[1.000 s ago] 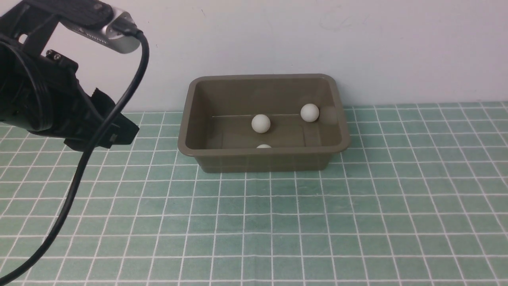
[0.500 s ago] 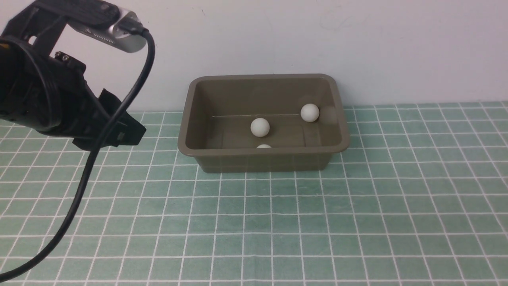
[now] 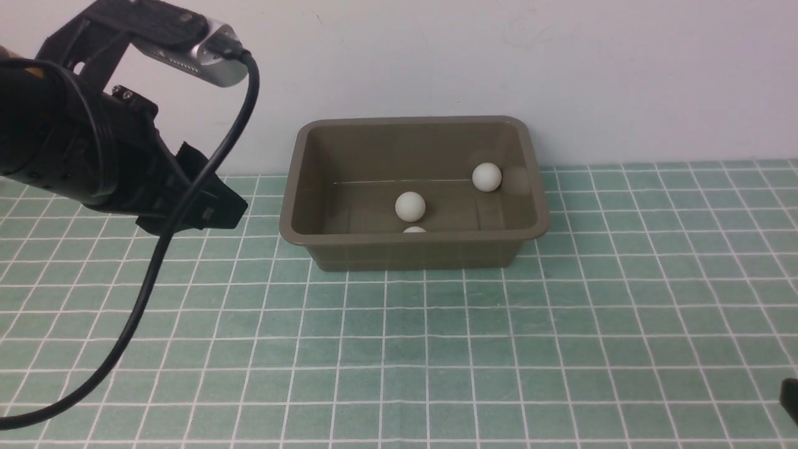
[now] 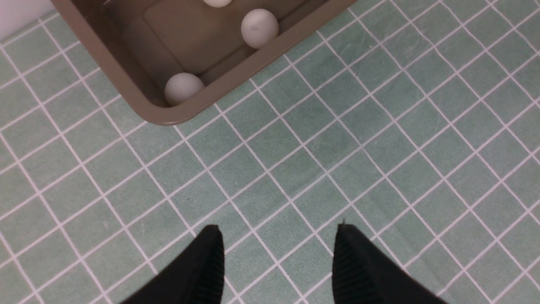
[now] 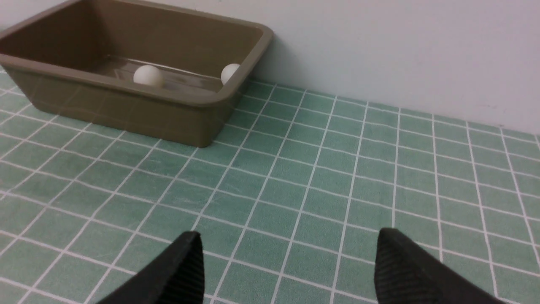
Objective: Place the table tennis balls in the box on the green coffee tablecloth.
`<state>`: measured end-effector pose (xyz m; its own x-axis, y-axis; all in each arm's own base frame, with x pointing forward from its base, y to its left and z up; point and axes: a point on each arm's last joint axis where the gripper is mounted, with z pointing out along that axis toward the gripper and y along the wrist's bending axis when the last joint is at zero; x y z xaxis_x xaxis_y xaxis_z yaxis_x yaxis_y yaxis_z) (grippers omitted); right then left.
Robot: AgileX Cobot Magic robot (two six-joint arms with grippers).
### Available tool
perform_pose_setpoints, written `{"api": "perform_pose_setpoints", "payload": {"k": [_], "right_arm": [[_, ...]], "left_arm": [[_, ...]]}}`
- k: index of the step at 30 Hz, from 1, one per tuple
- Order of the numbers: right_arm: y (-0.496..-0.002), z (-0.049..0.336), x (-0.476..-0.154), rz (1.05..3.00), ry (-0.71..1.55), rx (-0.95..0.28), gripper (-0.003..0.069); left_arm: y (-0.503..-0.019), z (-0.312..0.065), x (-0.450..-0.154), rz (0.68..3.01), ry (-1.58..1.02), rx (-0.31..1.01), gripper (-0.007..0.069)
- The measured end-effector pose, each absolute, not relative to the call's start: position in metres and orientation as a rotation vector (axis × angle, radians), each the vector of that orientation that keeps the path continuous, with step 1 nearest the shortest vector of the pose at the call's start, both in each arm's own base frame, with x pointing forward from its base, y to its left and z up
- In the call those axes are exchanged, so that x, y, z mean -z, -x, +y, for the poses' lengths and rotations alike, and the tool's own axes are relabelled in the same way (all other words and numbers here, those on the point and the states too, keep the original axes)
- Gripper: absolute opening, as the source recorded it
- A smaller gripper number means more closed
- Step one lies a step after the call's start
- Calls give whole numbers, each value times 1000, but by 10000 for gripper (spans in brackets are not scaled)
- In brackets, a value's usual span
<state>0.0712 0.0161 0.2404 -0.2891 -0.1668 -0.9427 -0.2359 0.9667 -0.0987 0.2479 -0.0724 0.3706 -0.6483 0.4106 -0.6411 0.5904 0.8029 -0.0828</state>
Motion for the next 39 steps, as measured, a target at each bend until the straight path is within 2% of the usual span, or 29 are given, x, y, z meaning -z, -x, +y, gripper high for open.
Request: {"api": "perform_pose_setpoints", "payload": {"k": [4,23,32,39], "right_arm": [[-72,16,-232,1881,282,-75,494],[-71,17,-229,1902,282,-87,494],[-71,17,-228,1920,288,-91,494],[-62,16,-233,1837,282,-87,494]], "left_arm": [[-248,-72,-371,2364,-736,379,324],[-248,-73,-371,2361,-738,383,324],[-247,-76,-372,2343,-746,434,324],[-246,-77,-373,2340,-742,457,324]]}}
